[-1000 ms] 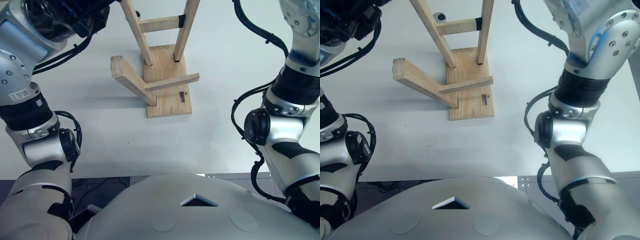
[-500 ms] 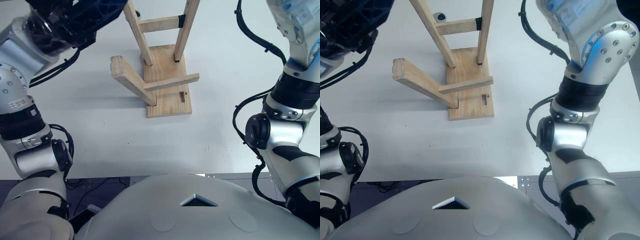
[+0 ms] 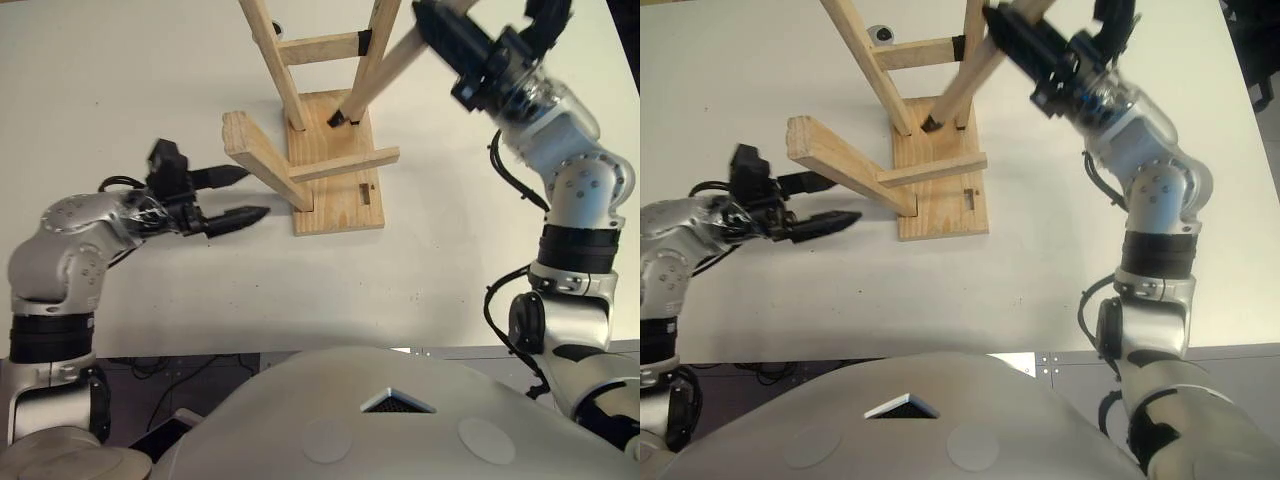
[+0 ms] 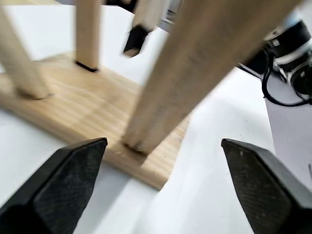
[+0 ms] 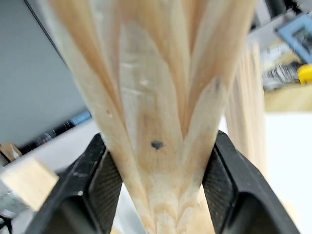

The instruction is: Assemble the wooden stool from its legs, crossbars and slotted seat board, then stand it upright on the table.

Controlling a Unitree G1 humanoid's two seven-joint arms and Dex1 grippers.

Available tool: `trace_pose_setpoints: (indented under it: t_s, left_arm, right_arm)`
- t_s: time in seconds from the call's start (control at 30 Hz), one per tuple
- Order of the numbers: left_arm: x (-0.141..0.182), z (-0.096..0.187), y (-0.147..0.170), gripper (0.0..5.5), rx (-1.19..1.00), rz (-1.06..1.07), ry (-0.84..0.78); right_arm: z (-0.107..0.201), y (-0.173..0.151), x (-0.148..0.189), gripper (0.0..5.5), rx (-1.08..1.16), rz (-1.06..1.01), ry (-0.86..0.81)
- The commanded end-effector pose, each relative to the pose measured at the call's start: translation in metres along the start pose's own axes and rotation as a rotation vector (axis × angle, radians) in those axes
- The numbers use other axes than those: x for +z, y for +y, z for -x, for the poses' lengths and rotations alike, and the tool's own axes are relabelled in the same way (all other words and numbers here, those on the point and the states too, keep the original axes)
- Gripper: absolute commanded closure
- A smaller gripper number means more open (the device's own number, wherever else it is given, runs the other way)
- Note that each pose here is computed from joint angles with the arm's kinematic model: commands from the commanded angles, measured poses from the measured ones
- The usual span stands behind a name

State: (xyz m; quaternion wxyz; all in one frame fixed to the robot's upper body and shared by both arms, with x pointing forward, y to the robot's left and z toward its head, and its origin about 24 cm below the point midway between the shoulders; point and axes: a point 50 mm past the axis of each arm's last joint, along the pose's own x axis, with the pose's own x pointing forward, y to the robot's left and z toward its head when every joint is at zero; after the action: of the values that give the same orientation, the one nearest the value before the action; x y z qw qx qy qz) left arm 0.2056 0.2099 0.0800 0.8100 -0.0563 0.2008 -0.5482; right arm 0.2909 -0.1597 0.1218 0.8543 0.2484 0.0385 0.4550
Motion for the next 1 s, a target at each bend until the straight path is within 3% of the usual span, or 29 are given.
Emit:
trace_pose_setpoints:
  t_s: [0.03,0.3,0.47,0.7,1.0]
  left_arm:
    - [0.013,-0.020,0.005,1.18,0.014,-0.114,-0.046]
    - [0.030,-0.038,0.001,1.18,-0.027,-0.180,-0.175]
    - [0.030,-0.033,-0.002,2.02,-0.054,-0.171,-0.180]
    - [0.032,-0.024,0.003,2.99,-0.053,-0.204,-0.138]
    - [0.036,-0.026,0.003,3.13,-0.075,-0.230,-0.133]
  right_arm:
    - [0.016,-0.006,-0.015,3.40,-0.007,0.035,0.099]
    - [0.030,-0.003,-0.026,3.43,0.023,0.076,0.199]
    - [0.040,-0.004,-0.032,3.46,0.031,0.144,0.273]
    - [0.053,0.000,-0.011,3.46,0.122,0.256,0.392]
    - [0.058,-0.008,-0.028,3.47,0.261,0.428,0.635]
